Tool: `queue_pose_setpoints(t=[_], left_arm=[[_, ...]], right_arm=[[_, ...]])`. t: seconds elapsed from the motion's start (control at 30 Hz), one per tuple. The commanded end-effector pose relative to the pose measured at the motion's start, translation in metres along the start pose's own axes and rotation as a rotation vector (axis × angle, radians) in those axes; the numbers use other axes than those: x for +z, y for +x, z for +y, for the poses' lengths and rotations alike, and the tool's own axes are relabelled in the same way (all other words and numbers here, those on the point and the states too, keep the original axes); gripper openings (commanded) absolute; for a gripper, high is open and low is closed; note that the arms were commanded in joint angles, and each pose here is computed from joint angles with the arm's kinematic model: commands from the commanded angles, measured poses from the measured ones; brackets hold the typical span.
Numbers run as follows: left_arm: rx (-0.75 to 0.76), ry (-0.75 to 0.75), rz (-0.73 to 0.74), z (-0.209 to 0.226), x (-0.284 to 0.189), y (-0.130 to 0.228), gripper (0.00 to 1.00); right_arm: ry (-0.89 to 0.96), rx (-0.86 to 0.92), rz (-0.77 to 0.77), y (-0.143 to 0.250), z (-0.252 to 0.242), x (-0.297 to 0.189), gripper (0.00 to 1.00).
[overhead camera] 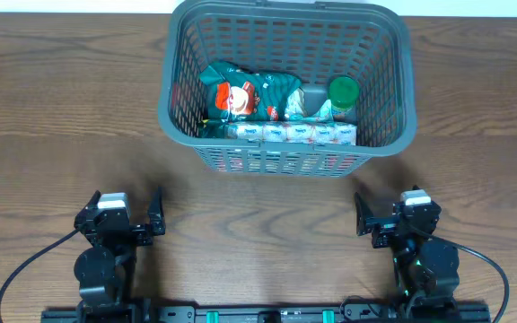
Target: Pack container
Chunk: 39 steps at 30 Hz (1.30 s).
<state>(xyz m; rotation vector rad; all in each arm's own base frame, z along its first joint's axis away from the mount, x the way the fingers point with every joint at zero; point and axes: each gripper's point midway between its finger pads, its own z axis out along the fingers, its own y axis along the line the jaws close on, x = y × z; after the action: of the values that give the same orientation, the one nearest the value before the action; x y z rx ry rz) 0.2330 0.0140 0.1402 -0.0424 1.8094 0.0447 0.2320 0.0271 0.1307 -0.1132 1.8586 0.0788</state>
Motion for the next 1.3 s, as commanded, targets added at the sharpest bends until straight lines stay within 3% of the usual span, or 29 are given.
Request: queue_pose_setpoints(t=[0.0,1.27], left_arm=[[0.005,0.002,0.024,-0.0001,0.0025,0.0111,0.99],[0.005,0.002,0.024,-0.0001,0.0025,0.0111,0.99]], right_arm=[[-0.003,-0.009,-0.006,0.0002,-0.0001,0.0001,0.99],[-0.003,-0.031,-0.005,0.0004,0.0000,0.0001,0.99]])
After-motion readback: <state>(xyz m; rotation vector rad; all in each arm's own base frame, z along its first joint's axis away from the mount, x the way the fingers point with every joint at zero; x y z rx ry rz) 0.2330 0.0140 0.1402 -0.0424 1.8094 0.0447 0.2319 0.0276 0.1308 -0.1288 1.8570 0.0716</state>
